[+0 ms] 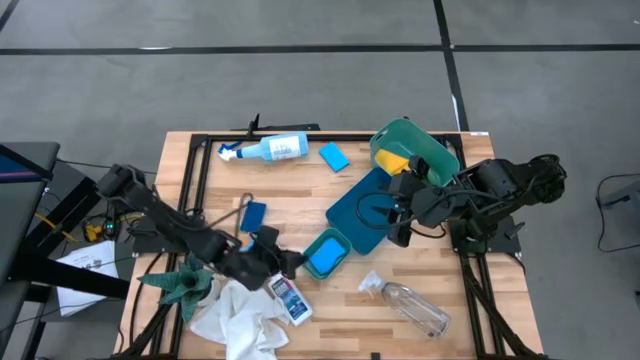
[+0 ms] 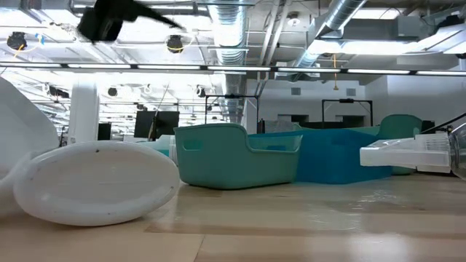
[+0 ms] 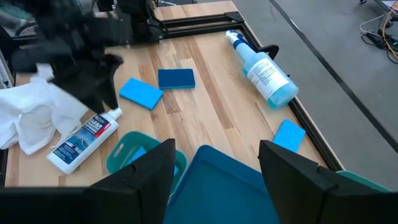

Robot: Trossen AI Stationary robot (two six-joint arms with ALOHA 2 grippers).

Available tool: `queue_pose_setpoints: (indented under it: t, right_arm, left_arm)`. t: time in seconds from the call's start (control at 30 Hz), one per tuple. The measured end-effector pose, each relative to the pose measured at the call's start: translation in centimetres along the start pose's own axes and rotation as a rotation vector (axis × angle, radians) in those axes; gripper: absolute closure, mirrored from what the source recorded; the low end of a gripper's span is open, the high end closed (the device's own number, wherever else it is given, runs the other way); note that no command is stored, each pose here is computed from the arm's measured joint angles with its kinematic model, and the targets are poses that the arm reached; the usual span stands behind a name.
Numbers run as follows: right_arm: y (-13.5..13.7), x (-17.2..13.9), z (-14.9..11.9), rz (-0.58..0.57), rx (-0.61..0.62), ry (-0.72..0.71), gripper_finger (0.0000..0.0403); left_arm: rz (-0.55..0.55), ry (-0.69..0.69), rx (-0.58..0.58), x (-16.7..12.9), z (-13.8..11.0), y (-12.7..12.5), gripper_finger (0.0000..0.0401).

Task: Pick & Place Kitchen Items
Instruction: Put the blue sponge into the bottom green bin

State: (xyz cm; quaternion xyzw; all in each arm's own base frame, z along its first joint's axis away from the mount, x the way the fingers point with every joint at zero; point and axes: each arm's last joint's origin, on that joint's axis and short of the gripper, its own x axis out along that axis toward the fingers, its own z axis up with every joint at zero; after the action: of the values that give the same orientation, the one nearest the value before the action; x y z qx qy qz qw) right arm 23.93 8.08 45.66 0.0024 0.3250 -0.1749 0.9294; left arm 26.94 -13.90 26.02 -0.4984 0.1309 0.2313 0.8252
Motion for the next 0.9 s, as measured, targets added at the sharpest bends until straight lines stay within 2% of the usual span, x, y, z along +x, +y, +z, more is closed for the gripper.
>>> queue_pose_setpoints:
  t: [0.1,0.23,0.4,0.6,0.73,0.9]
  right_arm:
    - [-0.1,0.0,0.0,-0.018,0.008,-0.008,0.0180]
    - [-0.3,0.1,0.1,-0.043,0.056,-0.016,0.0180]
    - [-0.7,0.3,0.3,-0.096,0.129,-0.036,0.0180]
    - [-1.7,0.7,0.5,-0.173,0.276,-0.060,0.0180]
    - [-2.6,1.2,0.6,-0.225,0.398,-0.063,0.0180]
    - [-3.4,1.7,0.6,-0.277,0.491,-0.063,0.0180]
  left_arm:
    - [-0.015,-0.042,0.072,-1.3,2.1,-0.4,0.0215]
    - [0.047,-0.082,0.090,-2.3,5.2,0.3,0.0215]
    - [0.088,-0.108,0.219,-3.3,9.4,1.1,0.0215]
    - [0.108,-0.096,0.244,-3.9,14.2,2.5,0.0215]
    - [0.198,-0.064,0.261,-4.5,16.1,4.2,0.0215]
    - [0.420,0.079,0.282,-5.0,16.5,7.1,0.0215]
